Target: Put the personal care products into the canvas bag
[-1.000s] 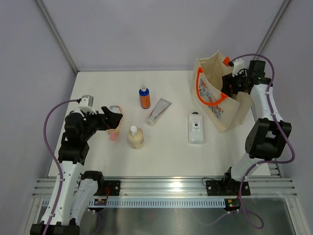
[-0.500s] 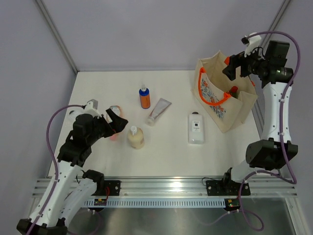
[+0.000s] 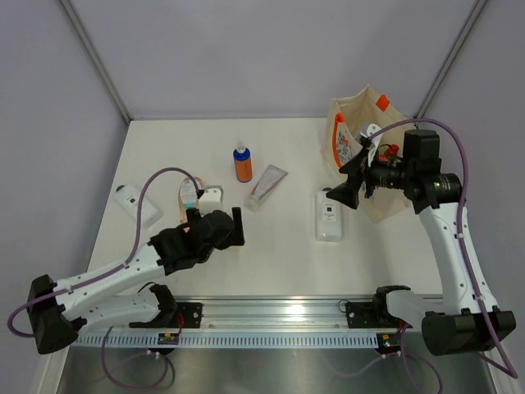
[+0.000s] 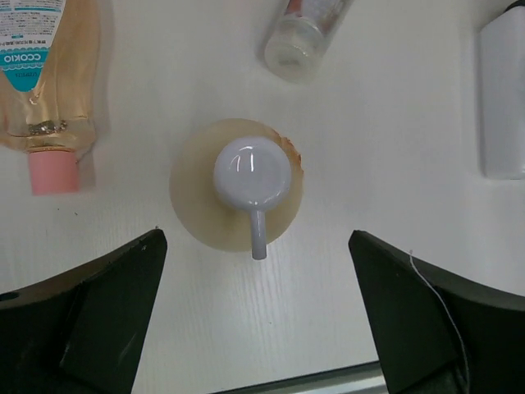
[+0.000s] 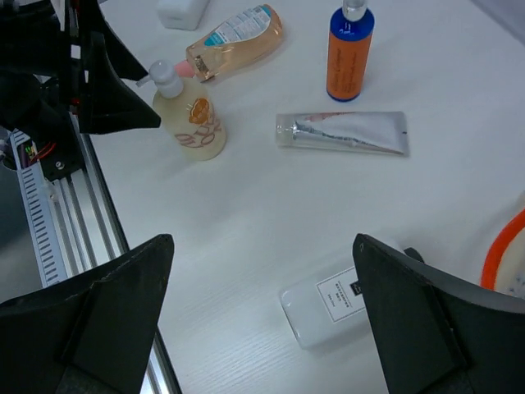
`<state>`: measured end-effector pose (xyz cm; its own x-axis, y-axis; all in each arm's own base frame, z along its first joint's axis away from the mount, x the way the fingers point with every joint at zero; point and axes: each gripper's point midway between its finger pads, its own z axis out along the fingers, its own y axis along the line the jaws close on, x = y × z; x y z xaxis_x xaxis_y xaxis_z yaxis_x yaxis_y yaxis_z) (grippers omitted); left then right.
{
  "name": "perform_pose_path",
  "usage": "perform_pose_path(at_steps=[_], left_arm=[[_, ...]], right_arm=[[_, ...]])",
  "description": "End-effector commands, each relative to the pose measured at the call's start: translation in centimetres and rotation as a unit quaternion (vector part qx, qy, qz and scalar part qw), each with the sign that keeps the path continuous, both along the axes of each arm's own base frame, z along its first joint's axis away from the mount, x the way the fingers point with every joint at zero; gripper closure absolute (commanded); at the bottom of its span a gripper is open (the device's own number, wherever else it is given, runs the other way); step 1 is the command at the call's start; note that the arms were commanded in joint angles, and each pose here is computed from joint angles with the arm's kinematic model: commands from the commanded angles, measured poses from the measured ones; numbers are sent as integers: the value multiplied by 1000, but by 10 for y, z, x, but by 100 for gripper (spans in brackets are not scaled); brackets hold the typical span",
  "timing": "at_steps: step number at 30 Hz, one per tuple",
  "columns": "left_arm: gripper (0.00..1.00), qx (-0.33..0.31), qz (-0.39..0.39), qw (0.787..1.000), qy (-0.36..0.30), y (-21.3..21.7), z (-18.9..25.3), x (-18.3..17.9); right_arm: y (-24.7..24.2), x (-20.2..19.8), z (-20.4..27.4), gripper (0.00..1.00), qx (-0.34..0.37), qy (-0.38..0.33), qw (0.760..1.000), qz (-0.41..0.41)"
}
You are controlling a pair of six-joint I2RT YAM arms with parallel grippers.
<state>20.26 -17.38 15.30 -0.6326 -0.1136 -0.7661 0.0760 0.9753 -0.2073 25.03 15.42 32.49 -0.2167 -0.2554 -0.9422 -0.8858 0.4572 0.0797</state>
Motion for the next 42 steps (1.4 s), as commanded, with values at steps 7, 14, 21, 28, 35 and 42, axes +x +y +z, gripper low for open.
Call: perform_pose_path(at_steps=[7, 14, 21, 28, 35, 42], left_arm=[[1, 47, 74, 992, -88, 1, -31, 38], [3, 46, 58, 992, -102, -23, -44, 56], [50, 34, 84, 992, -92, -18, -50, 67], [96, -18, 7, 991, -131, -40, -3, 69], [100, -190, -122, 969, -96, -85, 58, 48], [100, -381, -138, 914, -14, -115, 94, 48]], right_arm=[[12, 11, -35, 1, 37, 23, 999, 22], [14, 15, -53, 0, 40, 31, 998, 25], [14, 7, -59, 1, 40, 32, 998, 40], [21, -14, -63, 1, 18, -4, 995, 99], [32, -16, -76, 0, -39, -16, 995, 91], [85, 8, -78, 0, -66, -49, 996, -31]])
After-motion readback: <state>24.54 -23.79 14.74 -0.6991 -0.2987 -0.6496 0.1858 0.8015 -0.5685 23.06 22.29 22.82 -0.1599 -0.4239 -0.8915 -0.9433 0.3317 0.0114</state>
